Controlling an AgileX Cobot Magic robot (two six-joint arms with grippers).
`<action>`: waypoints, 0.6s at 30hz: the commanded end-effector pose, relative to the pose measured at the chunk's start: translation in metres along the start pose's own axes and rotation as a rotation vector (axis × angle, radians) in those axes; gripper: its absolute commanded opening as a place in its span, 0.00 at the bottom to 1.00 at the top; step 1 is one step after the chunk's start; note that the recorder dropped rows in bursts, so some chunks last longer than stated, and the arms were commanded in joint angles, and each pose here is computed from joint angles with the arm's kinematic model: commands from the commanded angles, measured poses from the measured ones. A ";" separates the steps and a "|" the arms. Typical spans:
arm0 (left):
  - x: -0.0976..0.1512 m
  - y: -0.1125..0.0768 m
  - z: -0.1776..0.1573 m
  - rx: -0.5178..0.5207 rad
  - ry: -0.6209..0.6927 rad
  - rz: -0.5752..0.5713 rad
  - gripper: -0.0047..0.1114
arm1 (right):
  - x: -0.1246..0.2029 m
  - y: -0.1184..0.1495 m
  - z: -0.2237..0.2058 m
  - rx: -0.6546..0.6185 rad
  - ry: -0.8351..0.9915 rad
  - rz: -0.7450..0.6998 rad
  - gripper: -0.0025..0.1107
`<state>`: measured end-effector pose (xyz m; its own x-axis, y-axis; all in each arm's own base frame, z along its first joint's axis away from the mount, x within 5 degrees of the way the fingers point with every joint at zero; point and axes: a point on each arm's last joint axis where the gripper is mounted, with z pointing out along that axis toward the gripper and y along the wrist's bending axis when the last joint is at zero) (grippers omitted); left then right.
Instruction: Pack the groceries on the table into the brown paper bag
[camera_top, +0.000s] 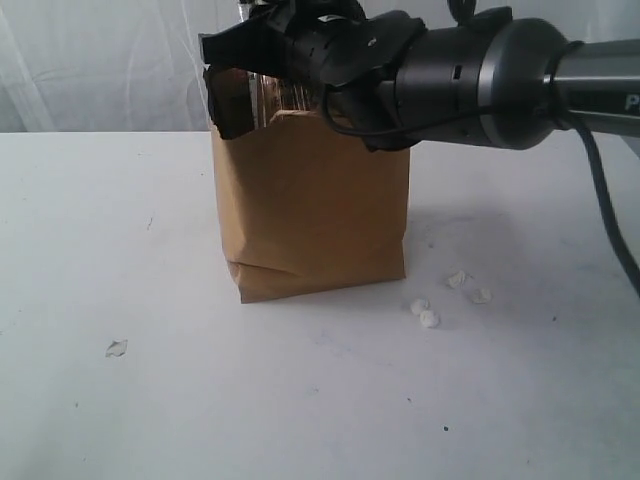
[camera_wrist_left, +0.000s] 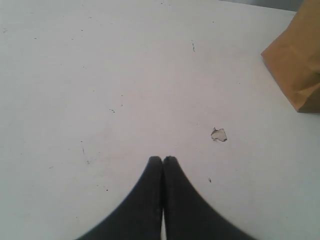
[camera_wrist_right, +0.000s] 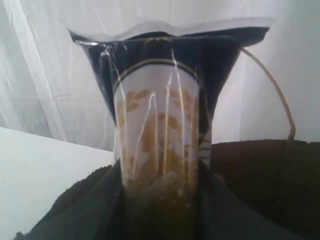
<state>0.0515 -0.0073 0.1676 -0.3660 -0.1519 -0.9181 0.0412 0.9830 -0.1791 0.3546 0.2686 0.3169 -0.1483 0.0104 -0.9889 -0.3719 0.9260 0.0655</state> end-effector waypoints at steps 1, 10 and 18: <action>0.001 0.000 0.000 0.007 -0.004 0.000 0.04 | -0.020 -0.004 -0.009 0.015 -0.062 -0.004 0.02; 0.001 0.000 0.000 0.007 -0.004 0.000 0.04 | -0.011 0.000 -0.004 -0.017 -0.022 -0.024 0.31; 0.001 0.000 0.000 0.007 -0.004 0.000 0.04 | -0.011 -0.001 -0.004 -0.013 -0.025 -0.119 0.48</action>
<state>0.0515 -0.0073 0.1676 -0.3660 -0.1519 -0.9181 0.0412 0.9830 -0.1791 0.3523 0.2692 0.3227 -0.1082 -0.0756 -0.9913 -0.4056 0.9137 -0.0254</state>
